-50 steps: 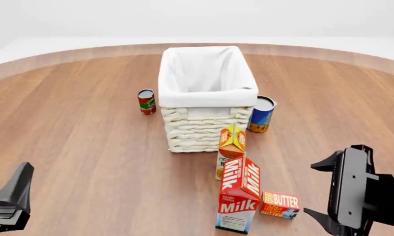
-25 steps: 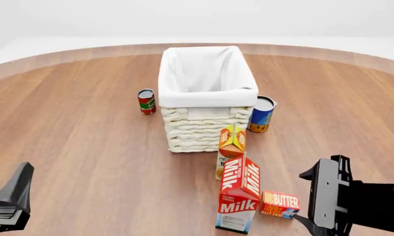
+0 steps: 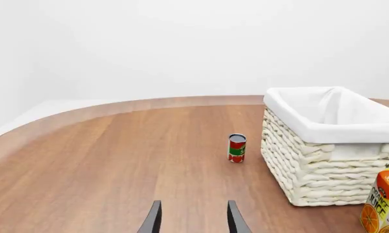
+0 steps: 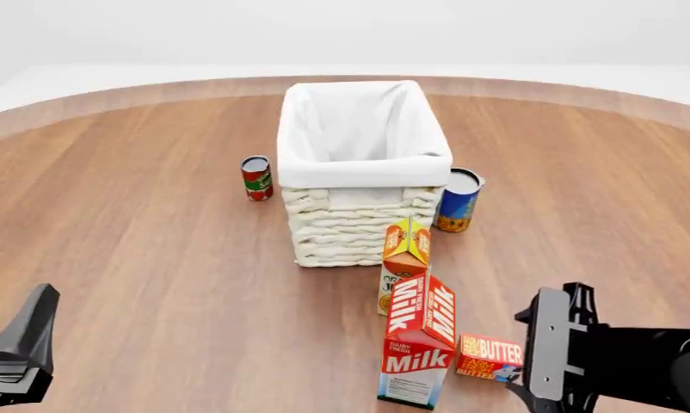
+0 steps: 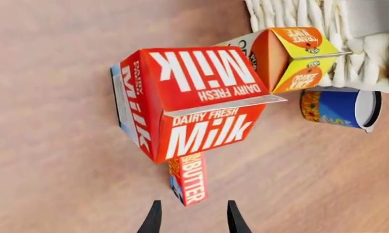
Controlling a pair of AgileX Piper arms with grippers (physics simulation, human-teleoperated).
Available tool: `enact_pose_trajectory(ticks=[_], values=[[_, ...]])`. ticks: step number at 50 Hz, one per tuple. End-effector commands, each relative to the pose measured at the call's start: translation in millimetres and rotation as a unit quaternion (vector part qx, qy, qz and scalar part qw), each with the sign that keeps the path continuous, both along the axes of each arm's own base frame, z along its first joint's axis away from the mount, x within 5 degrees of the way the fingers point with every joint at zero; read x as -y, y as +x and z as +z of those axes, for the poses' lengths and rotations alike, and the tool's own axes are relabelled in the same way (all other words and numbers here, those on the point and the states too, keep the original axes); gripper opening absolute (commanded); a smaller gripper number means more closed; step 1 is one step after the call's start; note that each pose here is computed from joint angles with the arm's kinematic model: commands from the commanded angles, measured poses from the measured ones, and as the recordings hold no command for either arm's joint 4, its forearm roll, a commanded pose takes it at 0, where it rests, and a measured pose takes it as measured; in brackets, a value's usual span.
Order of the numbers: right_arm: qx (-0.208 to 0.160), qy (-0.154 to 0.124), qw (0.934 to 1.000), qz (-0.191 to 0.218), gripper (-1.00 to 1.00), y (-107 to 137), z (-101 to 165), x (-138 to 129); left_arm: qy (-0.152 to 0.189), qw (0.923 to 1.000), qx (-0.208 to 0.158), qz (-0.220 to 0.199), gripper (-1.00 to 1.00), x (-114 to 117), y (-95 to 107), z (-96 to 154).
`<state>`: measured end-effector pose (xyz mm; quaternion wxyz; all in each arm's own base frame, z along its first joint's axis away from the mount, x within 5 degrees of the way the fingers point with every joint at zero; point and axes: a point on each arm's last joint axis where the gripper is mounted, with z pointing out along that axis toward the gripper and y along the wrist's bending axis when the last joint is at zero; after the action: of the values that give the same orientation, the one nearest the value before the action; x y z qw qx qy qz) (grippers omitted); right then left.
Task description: Pick up the butter and put it in the basket.
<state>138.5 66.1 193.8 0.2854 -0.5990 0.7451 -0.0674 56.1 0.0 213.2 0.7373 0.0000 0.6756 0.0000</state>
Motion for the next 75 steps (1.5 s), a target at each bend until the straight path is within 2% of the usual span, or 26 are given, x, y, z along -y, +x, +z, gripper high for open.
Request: enact_pose_trajectory(ticks=[1,25,44,45,64,75], values=[[-0.007,-0.006,0.9999,-0.006,1.0,5.9,-15.7,0.6,0.0,1.0,0.0,0.0,1.0,0.0,0.0,0.0],[-0.022,-0.009,0.9997,-0.01,1.0,15.9,-40.4,-4.4,0.0,1.0,0.0,0.0,1.0,0.0,0.0,0.0],[-0.022,-0.006,0.9997,-0.011,1.0,19.4,-47.3,-7.7,0.0,1.0,0.0,0.0,1.0,0.0,0.0,0.0],[-0.02,-0.005,0.9997,-0.01,-1.0,19.7,-46.7,-7.8,0.0,1.0,0.0,0.0,1.0,0.0,0.0,0.0],[-0.014,-0.005,0.9998,-0.012,-1.0,19.5,-39.8,-5.6,0.0,1.0,0.0,0.0,1.0,0.0,0.0,0.0],[-0.001,-0.009,0.9997,-0.021,-1.0,16.8,-24.9,4.3,0.0,1.0,0.0,0.0,1.0,0.0,0.0,0.0]])
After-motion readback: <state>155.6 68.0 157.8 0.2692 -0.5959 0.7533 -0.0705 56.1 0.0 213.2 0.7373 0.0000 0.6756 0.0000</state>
